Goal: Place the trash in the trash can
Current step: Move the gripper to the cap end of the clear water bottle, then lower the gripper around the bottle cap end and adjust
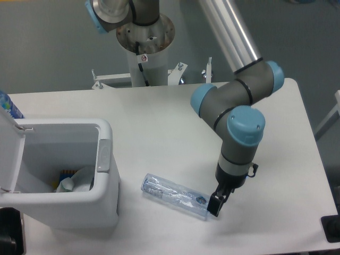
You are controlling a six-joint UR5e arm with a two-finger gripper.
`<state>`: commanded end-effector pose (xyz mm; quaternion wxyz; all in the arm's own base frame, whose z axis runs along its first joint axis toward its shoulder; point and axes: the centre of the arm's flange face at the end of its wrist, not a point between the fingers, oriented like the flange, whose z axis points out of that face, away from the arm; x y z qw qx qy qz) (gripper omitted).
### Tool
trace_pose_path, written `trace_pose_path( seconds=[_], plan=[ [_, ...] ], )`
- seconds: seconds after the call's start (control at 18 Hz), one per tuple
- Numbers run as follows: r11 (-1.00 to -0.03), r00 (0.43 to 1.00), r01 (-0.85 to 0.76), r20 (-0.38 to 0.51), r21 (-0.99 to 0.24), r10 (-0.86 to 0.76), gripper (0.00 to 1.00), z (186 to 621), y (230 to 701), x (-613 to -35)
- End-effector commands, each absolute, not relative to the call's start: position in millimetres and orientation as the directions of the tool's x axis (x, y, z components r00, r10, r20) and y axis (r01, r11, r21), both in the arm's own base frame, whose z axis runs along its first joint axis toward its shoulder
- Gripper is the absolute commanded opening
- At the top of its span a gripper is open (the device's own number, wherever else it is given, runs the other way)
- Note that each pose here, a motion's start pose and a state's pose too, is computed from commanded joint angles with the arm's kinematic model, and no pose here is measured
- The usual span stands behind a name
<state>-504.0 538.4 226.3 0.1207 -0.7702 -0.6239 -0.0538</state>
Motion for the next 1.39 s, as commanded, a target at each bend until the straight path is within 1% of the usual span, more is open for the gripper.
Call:
trace_pose_path(
  seconds=[0.28, 0.39, 0.44, 0.61, 0.83, 0.89, 0.94, 1.11, 1.17, 1.39],
  plan=[
    [-0.198, 0.220, 0.974, 0.224, -0.114, 0.949, 1.00, 215, 540, -504],
    [-0.207, 0.227, 0.971, 0.187, -0.122, 0.956, 1.00, 208, 543, -502],
    [-0.212, 0.234, 0.969, 0.183, -0.129, 0.955, 1.00, 209, 546, -501],
    [-0.201, 0.221, 0.972, 0.183, -0.121, 0.958, 1.00, 201, 549, -503],
    [-0.198, 0.219, 0.972, 0.187, -0.125, 0.958, 0.99, 203, 551, -505],
    [-0.198, 0.218, 0.973, 0.185, -0.121, 0.958, 0.92, 201, 551, -503],
    [-0.197, 0.216, 0.973, 0.184, -0.118, 0.959, 0.89, 199, 551, -502],
    [-0.203, 0.221, 0.973, 0.180, -0.113, 0.958, 0.84, 197, 553, -498],
    [-0.203, 0.221, 0.973, 0.180, -0.112, 0.959, 0.81, 196, 553, -498],
    [-0.206, 0.223, 0.973, 0.176, -0.107, 0.959, 0.81, 192, 554, -496]
  ],
)
